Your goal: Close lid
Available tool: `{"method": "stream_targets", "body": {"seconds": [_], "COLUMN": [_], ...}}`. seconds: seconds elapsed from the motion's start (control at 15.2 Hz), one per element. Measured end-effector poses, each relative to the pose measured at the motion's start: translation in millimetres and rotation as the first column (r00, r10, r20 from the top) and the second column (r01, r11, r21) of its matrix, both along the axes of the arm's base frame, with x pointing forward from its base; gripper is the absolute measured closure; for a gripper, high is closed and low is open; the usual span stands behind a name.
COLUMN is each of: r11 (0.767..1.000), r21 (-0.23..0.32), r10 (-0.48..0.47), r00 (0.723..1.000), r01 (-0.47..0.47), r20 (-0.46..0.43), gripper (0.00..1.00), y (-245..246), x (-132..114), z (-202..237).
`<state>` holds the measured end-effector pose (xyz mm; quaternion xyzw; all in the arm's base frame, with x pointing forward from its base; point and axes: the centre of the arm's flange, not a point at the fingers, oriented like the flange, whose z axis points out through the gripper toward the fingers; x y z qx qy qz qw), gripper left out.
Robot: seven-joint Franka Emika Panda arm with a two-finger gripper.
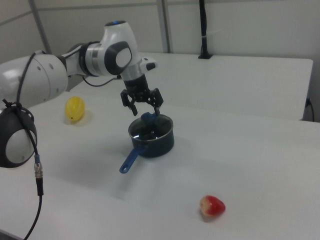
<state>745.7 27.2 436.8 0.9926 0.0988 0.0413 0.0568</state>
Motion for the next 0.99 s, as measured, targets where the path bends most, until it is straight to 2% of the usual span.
{"method": "stream_targets", "body": {"seconds": [0.26, 0.53, 0.99], "r11": [0.994, 0.981, 0.965], "r21": [0.019, 0.019, 0.094], "r10": [-0.105, -0.195, -0.230], "r00": [0.992, 0.981, 0.964], "r01": [0.104, 0.195, 0.243], "r20": [0.063, -0.022, -0.134], "gripper": [0.00, 0.00, 0.00], "y": [-3.0, -6.6, -11.4], "x": [-18.8, -64.3, -151.7], "z": [60.4, 116.3, 194.2]}}
